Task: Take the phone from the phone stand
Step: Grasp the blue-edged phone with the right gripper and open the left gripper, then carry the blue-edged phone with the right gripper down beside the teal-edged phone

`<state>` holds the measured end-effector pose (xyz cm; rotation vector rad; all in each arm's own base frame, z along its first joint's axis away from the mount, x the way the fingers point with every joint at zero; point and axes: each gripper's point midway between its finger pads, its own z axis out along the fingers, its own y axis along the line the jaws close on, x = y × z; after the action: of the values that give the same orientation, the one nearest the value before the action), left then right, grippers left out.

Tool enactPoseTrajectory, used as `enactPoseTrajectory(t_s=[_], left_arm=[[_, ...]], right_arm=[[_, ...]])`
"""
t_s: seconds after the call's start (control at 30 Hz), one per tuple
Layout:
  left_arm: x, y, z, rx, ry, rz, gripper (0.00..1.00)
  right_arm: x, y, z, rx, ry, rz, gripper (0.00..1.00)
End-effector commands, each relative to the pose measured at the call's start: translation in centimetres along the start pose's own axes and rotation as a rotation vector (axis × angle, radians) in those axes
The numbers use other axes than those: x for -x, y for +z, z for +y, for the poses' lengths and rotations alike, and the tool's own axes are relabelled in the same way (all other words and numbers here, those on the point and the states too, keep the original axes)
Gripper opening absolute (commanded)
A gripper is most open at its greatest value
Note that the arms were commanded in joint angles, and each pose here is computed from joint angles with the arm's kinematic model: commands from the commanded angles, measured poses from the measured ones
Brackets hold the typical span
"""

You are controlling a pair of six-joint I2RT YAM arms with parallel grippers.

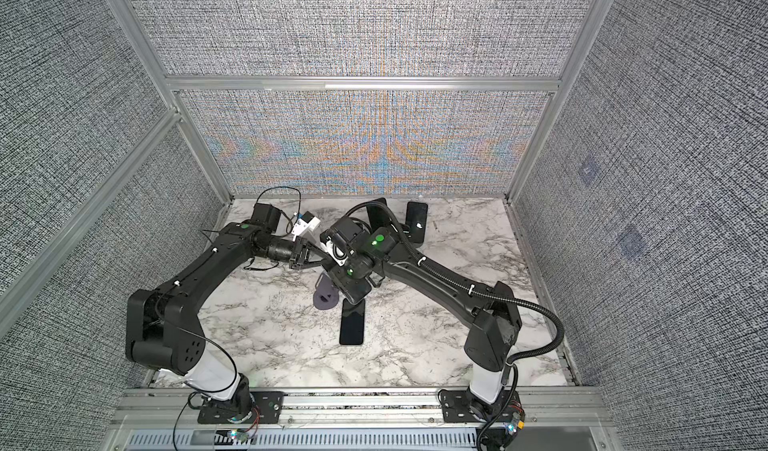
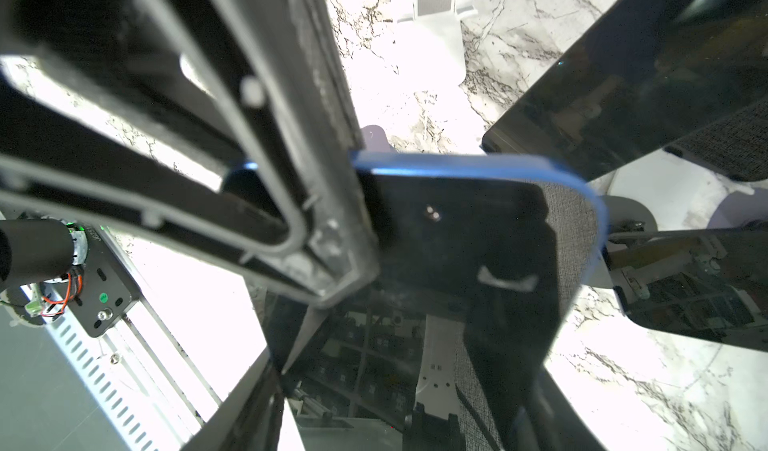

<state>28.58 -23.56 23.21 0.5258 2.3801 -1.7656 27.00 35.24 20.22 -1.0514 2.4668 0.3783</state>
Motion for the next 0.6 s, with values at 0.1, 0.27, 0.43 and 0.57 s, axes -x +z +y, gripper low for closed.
enactPoseTrajectory(t_s=[0.1, 0.27, 0.43, 0.57], left_arm=[[0.5, -0.1, -0.4, -0.025, 0.021, -0.01, 0.29], [0.7, -0.5, 0.3, 0.0, 0.016, -0.027, 0.39], [1.4, -0.9, 1.1, 0.024, 0.005, -0.045, 0.41], [2.6, -1.9, 1.5, 0.098, 0.024, -0.07, 0.41]], right_arm=[[0.0, 0.0, -0.5, -0.02, 0.057, -0.018, 0.39], [-2.0, -0.2, -1.5, -0.032, 0.15, -0.017, 0.38], [-5.4, -0.2, -3.3, -0.086, 0.29, 0.015, 0.37], [-8.5, -0.4, -4.0, -0.13, 0.477, 0.035, 0.34]])
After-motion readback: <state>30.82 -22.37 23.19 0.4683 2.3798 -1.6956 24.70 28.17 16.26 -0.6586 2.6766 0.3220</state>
